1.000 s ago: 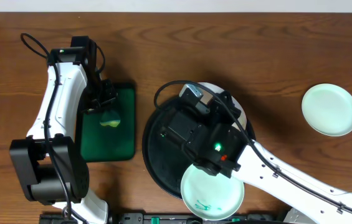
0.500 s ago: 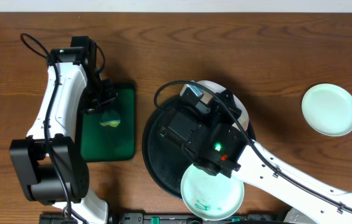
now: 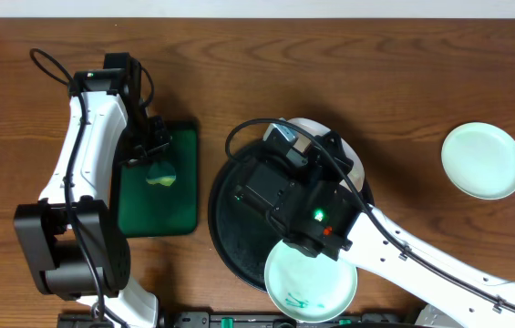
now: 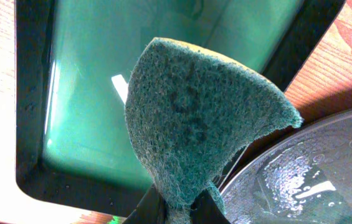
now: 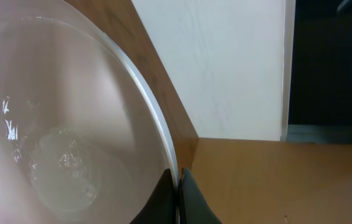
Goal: Clean dirty plates on tray and stack at the side
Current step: 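Grip the pink plate rim with the right gripper and lift it, then carry the pink plate right and stack it on the pale green plate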
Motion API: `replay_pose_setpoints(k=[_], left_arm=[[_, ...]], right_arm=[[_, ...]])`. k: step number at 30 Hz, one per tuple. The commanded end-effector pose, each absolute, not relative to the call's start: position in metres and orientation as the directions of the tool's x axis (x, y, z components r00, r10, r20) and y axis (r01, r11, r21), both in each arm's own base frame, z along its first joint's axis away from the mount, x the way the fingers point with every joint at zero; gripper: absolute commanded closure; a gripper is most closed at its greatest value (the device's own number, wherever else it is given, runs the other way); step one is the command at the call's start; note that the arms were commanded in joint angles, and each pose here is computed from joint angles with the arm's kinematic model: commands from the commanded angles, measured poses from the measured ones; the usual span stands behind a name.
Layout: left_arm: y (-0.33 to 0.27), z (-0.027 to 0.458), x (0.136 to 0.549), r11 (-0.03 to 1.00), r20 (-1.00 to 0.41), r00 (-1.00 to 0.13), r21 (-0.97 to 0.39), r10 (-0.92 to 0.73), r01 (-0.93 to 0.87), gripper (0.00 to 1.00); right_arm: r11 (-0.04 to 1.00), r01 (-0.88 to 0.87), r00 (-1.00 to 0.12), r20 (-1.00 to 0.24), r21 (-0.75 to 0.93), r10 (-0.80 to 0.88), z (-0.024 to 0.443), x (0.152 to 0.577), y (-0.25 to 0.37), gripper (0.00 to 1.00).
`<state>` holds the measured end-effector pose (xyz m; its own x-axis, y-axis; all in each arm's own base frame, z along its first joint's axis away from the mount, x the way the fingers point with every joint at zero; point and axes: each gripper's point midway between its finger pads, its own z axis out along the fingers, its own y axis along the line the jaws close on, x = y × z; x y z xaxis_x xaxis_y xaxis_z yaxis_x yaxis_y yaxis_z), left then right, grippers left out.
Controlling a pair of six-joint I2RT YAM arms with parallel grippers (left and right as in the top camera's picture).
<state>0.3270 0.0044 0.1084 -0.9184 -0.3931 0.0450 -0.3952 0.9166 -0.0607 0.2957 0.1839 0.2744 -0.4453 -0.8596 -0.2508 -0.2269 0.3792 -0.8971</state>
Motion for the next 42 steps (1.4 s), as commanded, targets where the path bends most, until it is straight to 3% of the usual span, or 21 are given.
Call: replay_pose_setpoints(k=[1,10,13,16,19,22,26,32,42], left_arm=[[0.007,0.104,0.324,0.921,0.061,-0.922,-0.050,-0.383,-0.386,0.93],[0.007,0.104,0.324,0.921,0.061,-0.922,-0.050,-0.382,-0.385,0.93],[0.006,0.104,0.324,0.921,0.062,-0.922,-0.052,-0.382,-0.385,0.93],[0.004,0.104,0.324,0.921,0.066,-0.922,-0.064,-0.381,-0.385,0.93],[0.003,0.104,0.324,0.921,0.069,-0.923,-0.072,-0.378,-0.383,0.93],[0.003,0.104,0.323,0.921,0.072,-0.923,-0.071,-0.378,-0.383,0.93],[0.003,0.104,0.323,0.921,0.073,-0.923,-0.070,-0.378,-0.383,0.93],[0.003,0.104,0.324,0.921,0.072,-0.923,-0.071,-0.378,-0.382,0.93],[0.003,0.104,0.323,0.921,0.072,-0.923,-0.071,-0.378,-0.383,0.93]], right_arm=[[0.394,-0.174,-0.438,-0.287,-0.903,-0.852,0.292,0.295,0.183,0.99],[0.421,-0.183,-0.437,-0.310,-0.888,-0.844,0.290,0.295,0.186,0.99],[0.574,-0.293,-0.459,-0.414,-0.765,-0.786,0.263,0.292,0.202,0.99],[0.783,-0.420,-0.561,-0.547,-0.458,-0.621,0.229,0.283,0.231,0.99],[0.921,-0.335,-0.692,-0.613,-0.197,-0.382,0.217,0.287,0.240,0.99],[0.985,-0.159,-0.761,-0.627,-0.073,-0.169,0.214,0.305,0.222,0.99],[1.000,0.007,-0.815,-0.580,0.012,0.013,0.205,0.327,0.184,0.99],[0.958,0.265,-0.878,-0.382,0.109,0.287,0.172,0.348,0.098,0.99],[0.734,0.673,-0.710,-0.198,0.092,0.675,0.126,0.347,-0.060,0.99]])
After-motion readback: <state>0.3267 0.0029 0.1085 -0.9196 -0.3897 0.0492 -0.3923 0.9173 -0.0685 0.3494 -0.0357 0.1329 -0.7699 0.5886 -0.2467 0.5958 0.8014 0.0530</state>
